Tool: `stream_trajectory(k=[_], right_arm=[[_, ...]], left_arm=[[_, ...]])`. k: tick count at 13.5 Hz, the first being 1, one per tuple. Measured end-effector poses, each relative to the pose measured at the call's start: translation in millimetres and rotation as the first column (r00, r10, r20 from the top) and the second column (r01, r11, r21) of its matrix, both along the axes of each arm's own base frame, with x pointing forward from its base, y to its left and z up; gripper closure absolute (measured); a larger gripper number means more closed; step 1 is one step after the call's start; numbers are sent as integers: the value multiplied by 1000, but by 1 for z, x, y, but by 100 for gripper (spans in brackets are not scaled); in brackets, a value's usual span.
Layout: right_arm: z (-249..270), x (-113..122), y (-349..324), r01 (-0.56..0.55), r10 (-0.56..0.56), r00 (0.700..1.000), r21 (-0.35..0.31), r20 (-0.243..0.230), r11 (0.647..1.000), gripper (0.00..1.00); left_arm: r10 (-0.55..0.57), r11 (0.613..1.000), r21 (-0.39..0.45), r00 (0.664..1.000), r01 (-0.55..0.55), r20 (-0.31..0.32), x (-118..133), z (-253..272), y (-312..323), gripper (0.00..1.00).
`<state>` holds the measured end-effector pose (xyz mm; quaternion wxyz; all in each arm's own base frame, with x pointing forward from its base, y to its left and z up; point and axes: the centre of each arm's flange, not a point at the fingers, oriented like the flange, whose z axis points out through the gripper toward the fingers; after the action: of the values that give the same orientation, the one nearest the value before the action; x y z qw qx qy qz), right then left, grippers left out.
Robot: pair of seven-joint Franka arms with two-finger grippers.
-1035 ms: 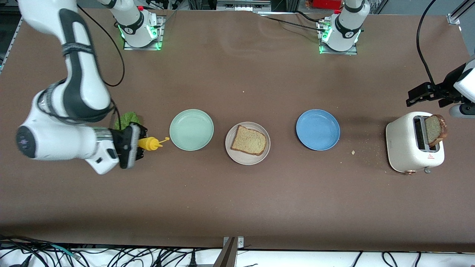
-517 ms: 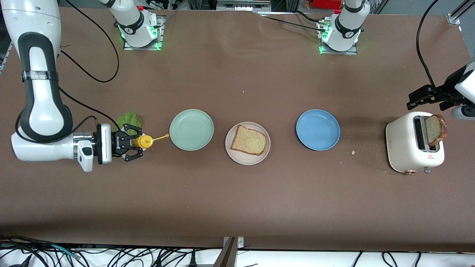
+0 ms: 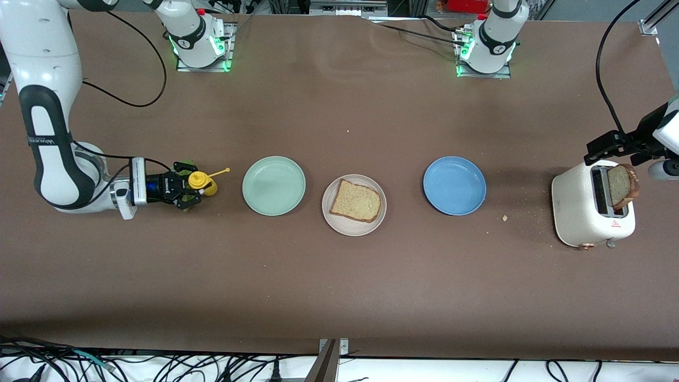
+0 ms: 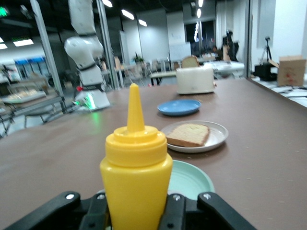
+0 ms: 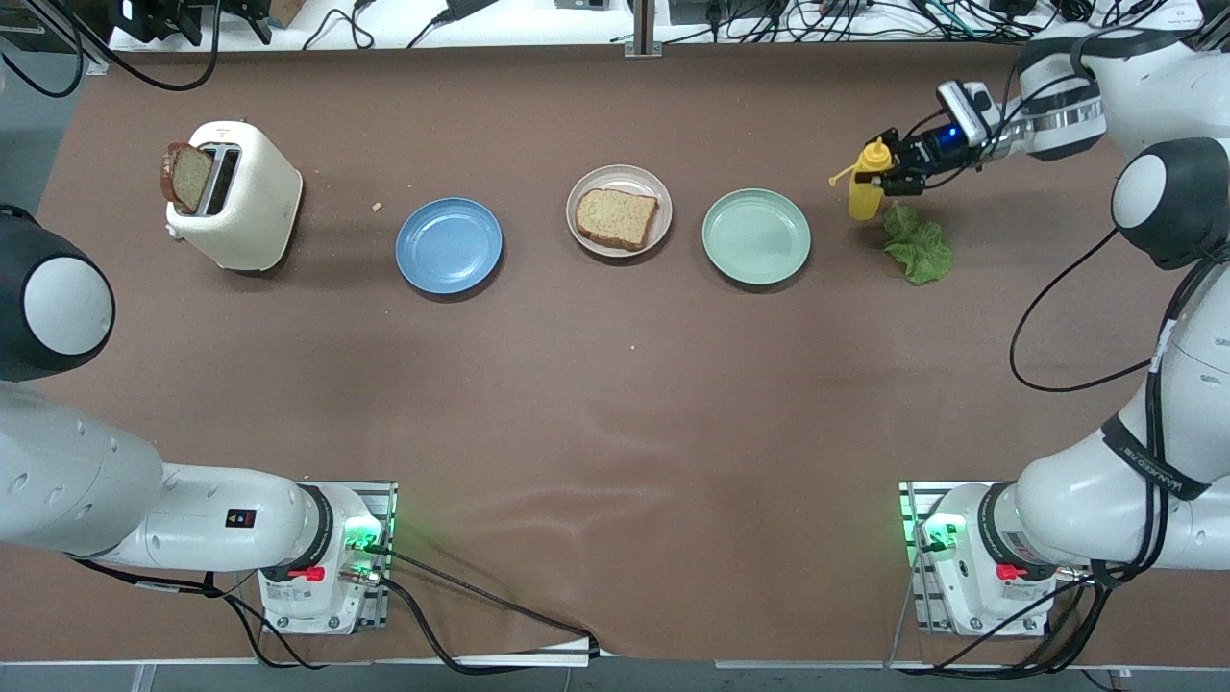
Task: Make sandwich in beige plate with both arms
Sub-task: 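Set down the mustard, open the right gripper and draw back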
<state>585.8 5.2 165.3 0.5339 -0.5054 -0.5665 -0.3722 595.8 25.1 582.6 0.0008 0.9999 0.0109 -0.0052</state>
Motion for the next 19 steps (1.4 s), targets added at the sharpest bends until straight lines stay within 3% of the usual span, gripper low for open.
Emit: stream_trajectory(k=[3,7,9,15,16,19], right_arm=[[-49,-18,11,5,-6,1000,110,4,994,89],[-61,-21,13,3,-4,1000,126,2,992,89],[-59,-19,13,1,-2,1000,126,9,992,74],[-56,-17,10,-20,18,1000,112,17,994,7],[-55,-16,8,-19,17,1000,106,20,994,0],[-54,-15,-22,-44,43,999,32,27,999,0]], left_arm=[[0,1000,0,1000,0,-1,0,-1,0,0],[0,1000,0,1000,0,-3,1,-2,0,0],[0,1000,0,1000,0,-5,1,-3,0,0],[0,1000,1,1000,0,-13,3,-8,0,0],[0,1000,1,1000,0,-14,3,-8,0,0],[0,1000,1,1000,0,-14,3,-9,0,0]])
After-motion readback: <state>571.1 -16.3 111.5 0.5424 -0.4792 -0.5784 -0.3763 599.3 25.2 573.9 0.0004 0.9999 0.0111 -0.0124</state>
